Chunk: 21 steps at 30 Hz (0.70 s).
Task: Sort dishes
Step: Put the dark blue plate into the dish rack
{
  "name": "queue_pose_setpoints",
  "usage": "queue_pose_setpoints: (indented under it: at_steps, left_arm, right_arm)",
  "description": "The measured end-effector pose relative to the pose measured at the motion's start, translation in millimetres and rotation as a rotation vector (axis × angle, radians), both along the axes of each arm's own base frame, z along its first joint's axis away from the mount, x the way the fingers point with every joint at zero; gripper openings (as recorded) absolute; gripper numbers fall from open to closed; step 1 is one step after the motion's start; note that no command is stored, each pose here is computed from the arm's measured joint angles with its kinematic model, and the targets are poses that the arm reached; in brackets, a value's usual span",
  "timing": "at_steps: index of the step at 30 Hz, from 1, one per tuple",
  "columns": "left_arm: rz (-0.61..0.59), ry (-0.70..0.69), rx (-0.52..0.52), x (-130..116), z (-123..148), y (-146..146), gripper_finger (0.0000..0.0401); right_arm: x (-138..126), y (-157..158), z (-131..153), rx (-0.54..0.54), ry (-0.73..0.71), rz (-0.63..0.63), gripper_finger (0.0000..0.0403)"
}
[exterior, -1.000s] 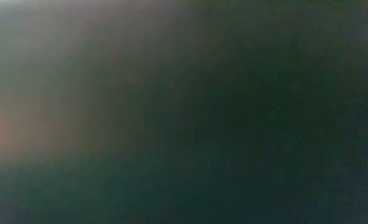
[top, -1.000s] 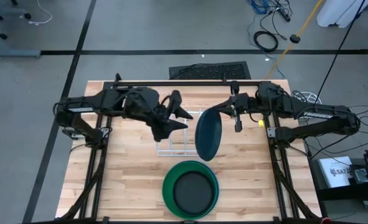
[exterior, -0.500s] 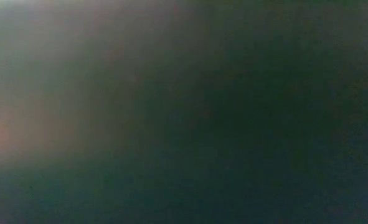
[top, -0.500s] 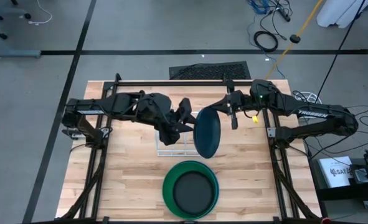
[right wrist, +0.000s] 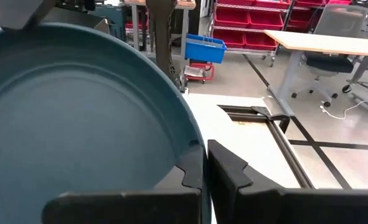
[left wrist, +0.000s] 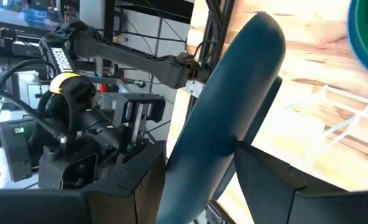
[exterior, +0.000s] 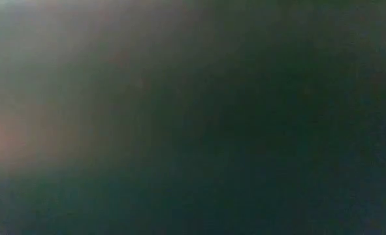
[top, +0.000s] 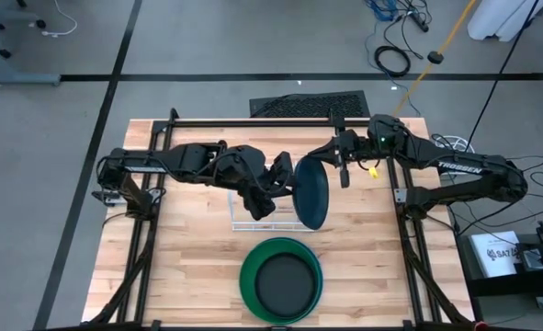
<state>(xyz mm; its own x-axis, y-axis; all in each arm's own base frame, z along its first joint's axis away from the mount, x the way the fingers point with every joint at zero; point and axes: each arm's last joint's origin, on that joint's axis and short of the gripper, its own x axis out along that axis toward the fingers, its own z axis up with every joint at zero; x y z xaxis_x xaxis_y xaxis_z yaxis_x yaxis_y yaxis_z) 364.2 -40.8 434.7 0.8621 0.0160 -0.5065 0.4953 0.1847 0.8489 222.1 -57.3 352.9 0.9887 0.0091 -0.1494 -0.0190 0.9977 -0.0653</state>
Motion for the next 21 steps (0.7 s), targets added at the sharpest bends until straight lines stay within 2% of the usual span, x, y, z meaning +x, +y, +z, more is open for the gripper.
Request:
queue_pose_setpoints:
  at_steps: [11, 21]
  left_arm:
    - [0.017, 0.02, 0.037, 2.1, -3.9, 0.7, 0.0196]
    - [0.05, 0.092, 0.07, -1.9, -9.9, 2.5, 0.0196]
  right_arm:
    - [5.3, -1.8, -4.1, 0.021, 0.015, -0.01, 0.0]
    - [11.5, -3.6, -9.6, 0.047, 0.039, -0.014, 0.0]
